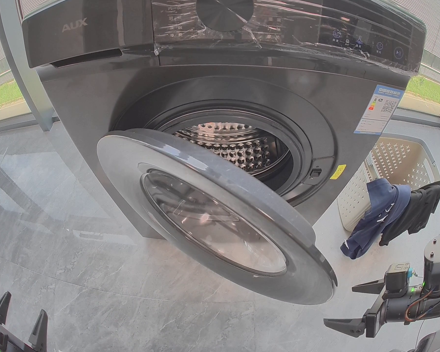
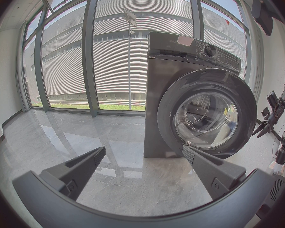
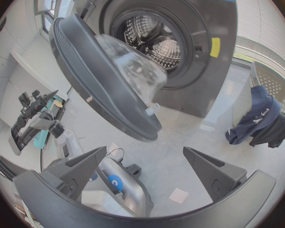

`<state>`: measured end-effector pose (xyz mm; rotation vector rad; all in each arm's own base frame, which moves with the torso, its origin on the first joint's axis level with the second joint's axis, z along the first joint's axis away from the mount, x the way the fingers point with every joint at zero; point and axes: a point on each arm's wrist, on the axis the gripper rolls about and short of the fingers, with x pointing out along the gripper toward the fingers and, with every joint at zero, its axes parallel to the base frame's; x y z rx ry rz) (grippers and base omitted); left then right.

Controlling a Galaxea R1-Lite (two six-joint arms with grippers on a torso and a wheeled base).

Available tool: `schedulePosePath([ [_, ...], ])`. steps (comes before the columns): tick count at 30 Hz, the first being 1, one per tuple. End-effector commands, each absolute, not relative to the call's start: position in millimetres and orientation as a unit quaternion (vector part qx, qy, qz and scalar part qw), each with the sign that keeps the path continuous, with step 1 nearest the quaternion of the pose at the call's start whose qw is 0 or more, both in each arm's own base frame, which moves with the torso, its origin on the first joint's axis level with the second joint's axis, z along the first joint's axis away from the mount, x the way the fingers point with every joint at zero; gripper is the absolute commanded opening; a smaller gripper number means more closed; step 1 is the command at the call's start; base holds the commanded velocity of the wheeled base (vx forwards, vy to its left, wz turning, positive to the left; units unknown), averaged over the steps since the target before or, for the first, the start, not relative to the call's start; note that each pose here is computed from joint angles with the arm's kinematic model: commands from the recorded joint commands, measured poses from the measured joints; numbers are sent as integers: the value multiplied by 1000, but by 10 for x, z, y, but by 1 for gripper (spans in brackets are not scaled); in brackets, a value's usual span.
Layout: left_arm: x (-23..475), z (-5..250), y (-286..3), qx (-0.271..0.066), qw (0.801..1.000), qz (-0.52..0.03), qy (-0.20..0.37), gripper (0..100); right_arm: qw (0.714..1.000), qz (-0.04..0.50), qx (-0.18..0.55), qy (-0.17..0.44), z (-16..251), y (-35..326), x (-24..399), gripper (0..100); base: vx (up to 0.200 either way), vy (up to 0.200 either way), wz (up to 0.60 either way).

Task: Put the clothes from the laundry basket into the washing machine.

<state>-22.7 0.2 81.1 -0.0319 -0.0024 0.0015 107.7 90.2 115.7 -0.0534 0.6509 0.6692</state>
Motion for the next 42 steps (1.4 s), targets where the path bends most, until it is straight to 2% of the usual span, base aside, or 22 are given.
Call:
schedulePosePath([
  [1, -227, 758, 2, -16, 1000, 1, -1, 100, 914, 257, -20, 314, 1141, 691, 1136, 100, 0, 0, 0],
  [5, -227, 758, 2, -16, 1000, 1, -1, 100, 935, 203, -4, 292, 1308, 610, 1408, 100, 0, 0, 0],
  [9, -227, 758, 2, -16, 1000, 1, -1, 100, 939, 194, 2, 283, 1403, 666, 1631, 100, 0, 0, 0],
  [14, -227, 758, 2, -16, 1000, 1, -1, 100, 933, 201, 0, 297, 1385, 779, 1809, 100, 0, 0, 0],
  [18, -227, 758, 2, -16, 1000, 1, -1, 100, 926, 220, -6, 305, 1351, 865, 1790, 100, 0, 0, 0],
  [24, -227, 758, 2, -16, 1000, 1, -1, 100, 906, 266, -9, 329, 1248, 1019, 1575, 100, 0, 0, 0],
  [29, -227, 758, 2, -16, 1000, 1, -1, 100, 899, 304, 5, 316, 1305, 1055, 1347, 100, 0, 0, 0],
  [35, -227, 758, 2, -16, 1000, 1, -1, 100, 909, 286, 36, 302, 1401, 1039, 1389, 100, 0, 0, 0],
  [42, -227, 758, 2, -16, 1000, 1, -1, 100, 911, 258, 48, 318, 1410, 1214, 1803, 100, 0, 0, 0],
])
